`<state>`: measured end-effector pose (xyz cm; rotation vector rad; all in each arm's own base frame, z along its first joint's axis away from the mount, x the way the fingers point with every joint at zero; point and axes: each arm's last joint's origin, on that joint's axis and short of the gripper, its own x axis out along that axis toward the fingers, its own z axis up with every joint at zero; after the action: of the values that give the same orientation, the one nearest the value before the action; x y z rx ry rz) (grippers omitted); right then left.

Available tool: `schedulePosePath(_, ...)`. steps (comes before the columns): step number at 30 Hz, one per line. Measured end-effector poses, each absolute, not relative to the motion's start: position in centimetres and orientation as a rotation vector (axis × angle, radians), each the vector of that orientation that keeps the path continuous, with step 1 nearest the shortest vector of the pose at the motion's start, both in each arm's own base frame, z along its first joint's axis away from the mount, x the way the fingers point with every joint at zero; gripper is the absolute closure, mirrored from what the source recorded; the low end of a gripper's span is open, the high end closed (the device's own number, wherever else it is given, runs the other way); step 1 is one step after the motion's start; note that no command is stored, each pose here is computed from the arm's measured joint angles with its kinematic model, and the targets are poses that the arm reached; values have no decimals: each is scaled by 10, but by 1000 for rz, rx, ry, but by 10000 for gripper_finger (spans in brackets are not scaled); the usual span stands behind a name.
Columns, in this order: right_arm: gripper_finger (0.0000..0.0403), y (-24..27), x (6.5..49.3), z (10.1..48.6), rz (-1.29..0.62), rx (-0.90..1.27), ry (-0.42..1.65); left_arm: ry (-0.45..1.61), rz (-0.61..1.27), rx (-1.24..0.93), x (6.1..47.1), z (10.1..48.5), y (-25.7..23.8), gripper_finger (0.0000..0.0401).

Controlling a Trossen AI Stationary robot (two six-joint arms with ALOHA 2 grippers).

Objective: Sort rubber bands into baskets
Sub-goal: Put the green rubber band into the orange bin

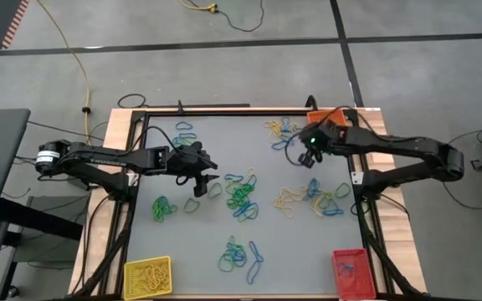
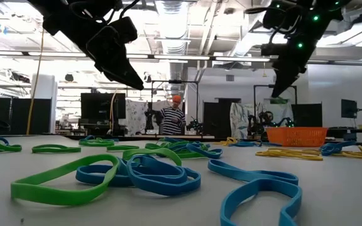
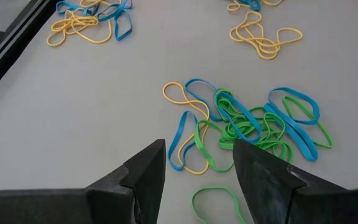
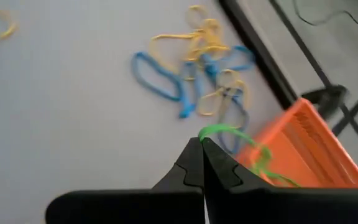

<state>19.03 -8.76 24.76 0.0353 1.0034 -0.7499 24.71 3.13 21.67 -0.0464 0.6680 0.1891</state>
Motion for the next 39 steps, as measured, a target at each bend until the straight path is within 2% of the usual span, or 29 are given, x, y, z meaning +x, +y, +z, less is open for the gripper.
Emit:
schedulePosePath(14, 386, -148, 159, 240, -994, 246, 1016, 668, 189, -46, 247, 217, 31, 223)
schedulePosePath(30, 383, -196, 154, 202, -1099, 340, 1123, 668, 189, -46, 247, 217, 31, 223)
schedulePosePath(39, 346, -210, 152, 190, -1137, 377, 1129, 668, 189, -46, 247, 217, 31, 223)
